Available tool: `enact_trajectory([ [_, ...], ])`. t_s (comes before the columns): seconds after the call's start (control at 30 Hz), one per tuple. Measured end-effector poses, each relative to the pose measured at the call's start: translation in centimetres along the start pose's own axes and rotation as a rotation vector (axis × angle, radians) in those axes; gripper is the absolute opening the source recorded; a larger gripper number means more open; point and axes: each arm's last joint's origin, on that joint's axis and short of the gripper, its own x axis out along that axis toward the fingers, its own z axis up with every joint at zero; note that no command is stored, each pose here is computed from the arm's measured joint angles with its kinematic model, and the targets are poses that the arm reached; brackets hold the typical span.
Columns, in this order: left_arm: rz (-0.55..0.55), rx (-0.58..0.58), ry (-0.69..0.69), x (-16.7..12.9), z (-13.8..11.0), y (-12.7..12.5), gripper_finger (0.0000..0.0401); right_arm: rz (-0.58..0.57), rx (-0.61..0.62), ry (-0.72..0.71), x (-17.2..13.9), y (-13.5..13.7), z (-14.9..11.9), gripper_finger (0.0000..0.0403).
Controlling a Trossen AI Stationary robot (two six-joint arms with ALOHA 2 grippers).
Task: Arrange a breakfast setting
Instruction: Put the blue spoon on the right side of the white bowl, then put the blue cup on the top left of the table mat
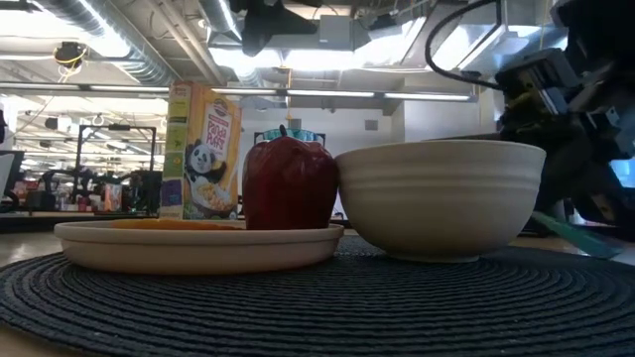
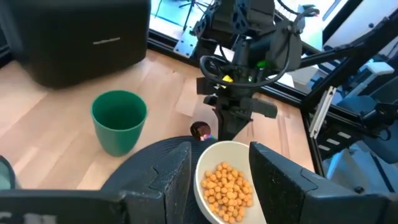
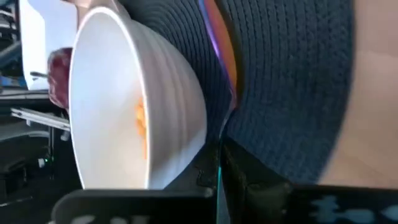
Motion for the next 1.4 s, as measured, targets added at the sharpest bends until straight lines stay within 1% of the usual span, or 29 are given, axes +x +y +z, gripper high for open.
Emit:
enact_trajectory([
  [0.17, -0.005, -0.007, -0.001, 0.0, 0.2, 0.4, 0.0157, -0.032, 0.018, -0.016, 0.4, -0.4, 0.1, 0.0001],
  [0.3, -0.004, -0.01, -0.001, 0.0, 0.3, 0.6, 0.0157, -0.048, 0.018, -0.009, 0.7, -0.6, 0.1, 0.0014],
  [0.4, -0.004, -0.009, -0.001, 0.0, 0.3, 0.6, 0.0157, -0.058, 0.017, -0.007, 0.7, -0.8, 0.0, 0.0031],
  [0.57, -0.004, -0.01, 0.002, 0.0, 0.2, 0.6, 0.0157, -0.055, 0.02, -0.012, 0.7, -0.7, 0.1, 0.0071],
  [0.67, -0.003, -0.009, 0.005, 0.0, 0.2, 0.6, 0.0157, -0.052, 0.05, -0.041, 0.6, -0.7, 0.1, 0.0094],
  [0.77, 0.0, -0.01, 0.012, 0.0, 0.1, 0.6, 0.0157, -0.026, 0.067, -0.084, 0.3, -0.3, 0.3, 0.0108],
  [0.93, 0.012, -0.013, 0.029, 0.0, 0.0, 0.9, 0.0157, 0.036, 0.088, -0.152, -0.8, 0.5, 0.7, 0.011],
  [1.07, 0.077, -0.005, 0.074, -0.1, 0.0, 2.6, 0.0157, 0.034, 0.089, -0.212, -2.1, 1.3, 1.2, 0.0104],
  [1.13, 0.103, 0.013, 0.093, -0.2, 0.2, 3.8, 0.0157, 0.021, 0.074, -0.242, -3.0, 2.0, 1.4, 0.0102],
  [1.27, 0.072, 0.087, 0.12, -0.5, 0.6, 5.8, 0.0157, -0.041, -0.016, -0.284, -5.2, 3.5, 2.0, 0.0101],
  [1.4, 0.087, 0.246, 0.177, -0.4, 0.3, 7.1, 0.0157, -0.12, -0.102, -0.325, -7.4, 5.0, 2.6, 0.0101],
])
